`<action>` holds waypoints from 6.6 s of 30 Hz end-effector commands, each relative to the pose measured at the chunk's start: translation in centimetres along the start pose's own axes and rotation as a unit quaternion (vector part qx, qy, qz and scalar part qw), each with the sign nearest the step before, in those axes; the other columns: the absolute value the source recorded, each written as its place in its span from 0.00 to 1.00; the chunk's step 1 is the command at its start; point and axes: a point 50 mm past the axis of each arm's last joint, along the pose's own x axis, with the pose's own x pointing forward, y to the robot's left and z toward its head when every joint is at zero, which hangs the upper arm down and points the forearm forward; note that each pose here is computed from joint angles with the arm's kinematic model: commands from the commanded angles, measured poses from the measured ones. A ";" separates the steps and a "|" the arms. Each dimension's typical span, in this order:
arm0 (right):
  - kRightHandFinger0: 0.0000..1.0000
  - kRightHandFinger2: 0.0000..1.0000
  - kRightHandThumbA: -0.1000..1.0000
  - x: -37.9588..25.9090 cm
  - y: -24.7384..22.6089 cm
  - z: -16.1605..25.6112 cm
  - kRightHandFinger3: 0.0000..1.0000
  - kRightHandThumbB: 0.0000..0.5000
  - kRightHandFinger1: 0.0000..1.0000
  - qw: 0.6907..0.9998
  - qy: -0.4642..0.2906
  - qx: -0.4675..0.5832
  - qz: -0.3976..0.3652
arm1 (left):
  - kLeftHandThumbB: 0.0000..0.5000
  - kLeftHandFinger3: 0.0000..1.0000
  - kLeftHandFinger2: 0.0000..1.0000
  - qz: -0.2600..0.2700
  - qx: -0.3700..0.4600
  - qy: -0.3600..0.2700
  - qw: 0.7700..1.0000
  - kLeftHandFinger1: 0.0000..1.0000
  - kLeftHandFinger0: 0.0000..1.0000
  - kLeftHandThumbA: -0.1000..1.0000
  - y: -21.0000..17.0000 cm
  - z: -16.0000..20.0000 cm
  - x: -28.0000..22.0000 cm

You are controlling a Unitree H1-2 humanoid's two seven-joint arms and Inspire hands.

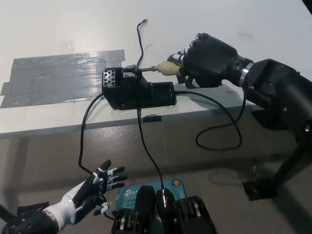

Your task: The robot uses its right hand to grab and lift the soldering gun kept on the middle of the table and puts it in its base

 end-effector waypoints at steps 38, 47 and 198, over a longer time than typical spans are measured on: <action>0.00 0.28 0.05 -0.3 -0.6 -0.7 0.24 0.05 0.00 1.000 0.003 0.002 0.007 | 0.60 1.00 1.00 -0.007 0.020 -0.005 1.000 1.00 1.00 1.00 -0.4 1.1 0.2; 0.00 0.28 0.00 1.1 0.2 0.3 0.31 0.05 0.00 1.000 -0.005 -0.020 -0.004 | 0.60 1.00 1.00 -0.012 0.027 -0.011 1.000 1.00 1.00 1.00 -0.6 1.3 0.4; 1.00 1.00 0.83 8.4 -18.0 5.8 1.00 1.00 1.00 0.941 -0.001 0.145 0.307 | 0.62 1.00 0.97 -0.021 0.071 -0.011 0.997 1.00 1.00 1.00 -3.2 1.3 0.8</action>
